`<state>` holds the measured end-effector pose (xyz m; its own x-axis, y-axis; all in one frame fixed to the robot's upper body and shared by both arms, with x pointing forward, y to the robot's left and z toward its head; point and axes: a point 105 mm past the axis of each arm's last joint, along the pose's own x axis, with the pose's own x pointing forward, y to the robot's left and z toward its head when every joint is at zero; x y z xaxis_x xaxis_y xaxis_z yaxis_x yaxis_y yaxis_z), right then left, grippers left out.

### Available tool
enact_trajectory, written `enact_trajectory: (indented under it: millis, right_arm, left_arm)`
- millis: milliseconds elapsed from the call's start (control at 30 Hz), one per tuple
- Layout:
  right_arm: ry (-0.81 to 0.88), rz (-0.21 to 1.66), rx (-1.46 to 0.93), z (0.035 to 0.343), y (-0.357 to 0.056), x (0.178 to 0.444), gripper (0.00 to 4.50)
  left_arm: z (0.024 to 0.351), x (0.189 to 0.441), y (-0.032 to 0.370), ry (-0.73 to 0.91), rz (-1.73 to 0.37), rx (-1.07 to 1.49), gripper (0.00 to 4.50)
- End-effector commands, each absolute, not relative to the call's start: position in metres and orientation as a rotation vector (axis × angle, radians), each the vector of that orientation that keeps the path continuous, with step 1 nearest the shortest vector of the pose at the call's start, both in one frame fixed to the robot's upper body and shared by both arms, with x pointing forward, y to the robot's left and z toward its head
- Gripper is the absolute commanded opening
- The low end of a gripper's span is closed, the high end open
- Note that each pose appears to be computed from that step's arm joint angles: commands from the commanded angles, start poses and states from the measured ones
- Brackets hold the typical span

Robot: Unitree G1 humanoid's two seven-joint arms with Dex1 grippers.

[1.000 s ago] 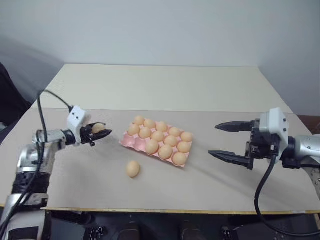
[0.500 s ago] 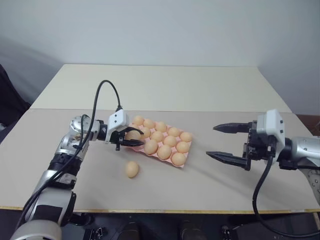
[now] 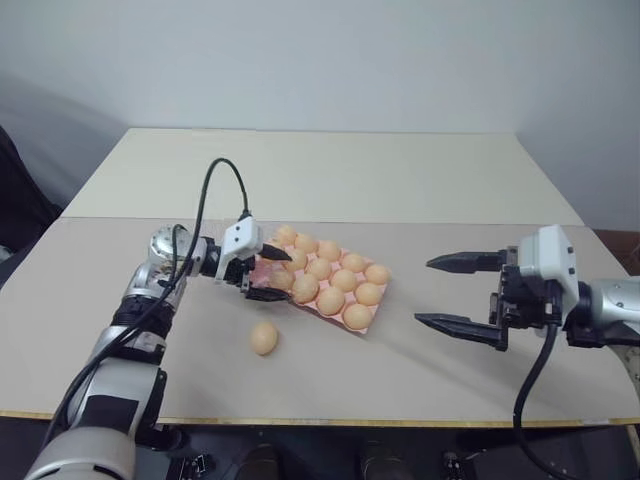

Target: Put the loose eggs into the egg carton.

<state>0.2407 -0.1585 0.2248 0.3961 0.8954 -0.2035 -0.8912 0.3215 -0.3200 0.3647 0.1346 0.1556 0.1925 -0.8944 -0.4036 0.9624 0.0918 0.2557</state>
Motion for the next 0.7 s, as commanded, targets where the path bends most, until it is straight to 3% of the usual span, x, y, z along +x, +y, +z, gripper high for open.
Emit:
enact_trajectory:
  millis: [33, 200, 433, 700]
  right_arm:
    - [-0.057, 1.182, -0.434, 0.238, -0.159, 0.238, 4.5]
    - [-0.059, 1.203, -0.427, 0.238, -0.158, 0.238, 4.5]
    - [-0.007, 1.292, -0.441, 0.235, -0.16, 0.233, 4.5]
    - [0.044, 1.383, -0.487, 0.228, -0.162, 0.231, 4.5]
  left_arm:
    - [0.19, 0.36, 0.147, 0.059, -1.354, 0.556, 4.46]
    - [0.214, 0.339, 0.174, 0.051, -1.339, 0.542, 4.46]
    - [0.231, 0.291, 0.224, 0.102, -1.327, 0.573, 4.46]
    - [0.21, 0.243, 0.231, 0.16, -1.358, 0.556, 4.46]
